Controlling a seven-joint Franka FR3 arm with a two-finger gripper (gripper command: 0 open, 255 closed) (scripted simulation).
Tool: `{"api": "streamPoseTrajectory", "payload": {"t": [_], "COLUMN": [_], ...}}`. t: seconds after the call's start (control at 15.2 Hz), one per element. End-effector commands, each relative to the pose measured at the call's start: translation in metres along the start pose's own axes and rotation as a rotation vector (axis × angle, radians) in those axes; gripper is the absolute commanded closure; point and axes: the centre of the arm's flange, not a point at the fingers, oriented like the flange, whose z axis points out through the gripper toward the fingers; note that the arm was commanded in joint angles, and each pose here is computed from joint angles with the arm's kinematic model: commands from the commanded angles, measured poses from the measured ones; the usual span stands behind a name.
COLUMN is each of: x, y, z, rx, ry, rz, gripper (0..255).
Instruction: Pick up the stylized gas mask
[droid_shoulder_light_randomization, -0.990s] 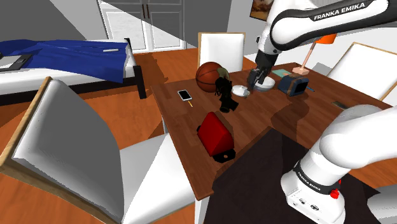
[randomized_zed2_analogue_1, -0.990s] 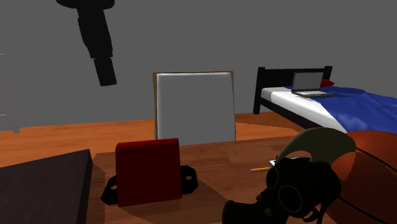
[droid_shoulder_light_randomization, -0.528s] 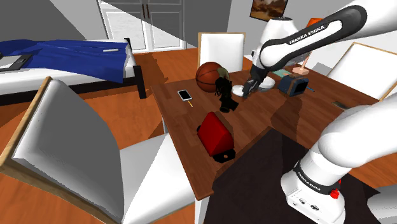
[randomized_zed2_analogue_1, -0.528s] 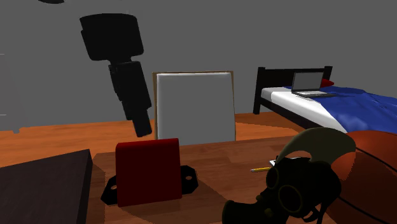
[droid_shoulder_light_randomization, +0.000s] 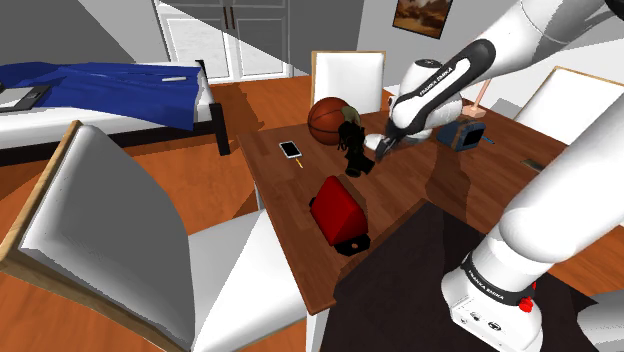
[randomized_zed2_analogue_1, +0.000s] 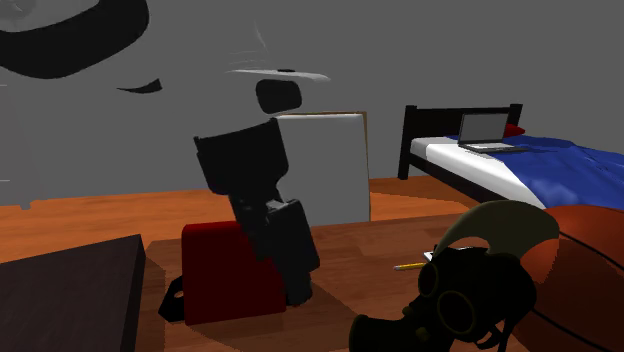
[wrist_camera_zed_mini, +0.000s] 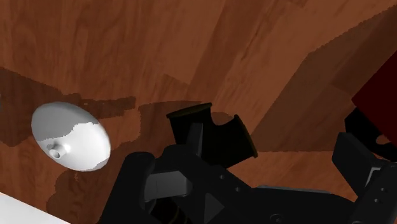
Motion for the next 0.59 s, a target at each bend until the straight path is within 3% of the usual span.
{"api": "streamPoseTrajectory", "payload": {"t": [0.0,0.53], "x": [0.007,0.032], "y": [0.006,0.052], "z": [0.021,0.107], "rx": [-0.014,-0.063], "ry": [0.017,0.078], "rz": [-0.006,-0.023], "gripper": [0,0]}}
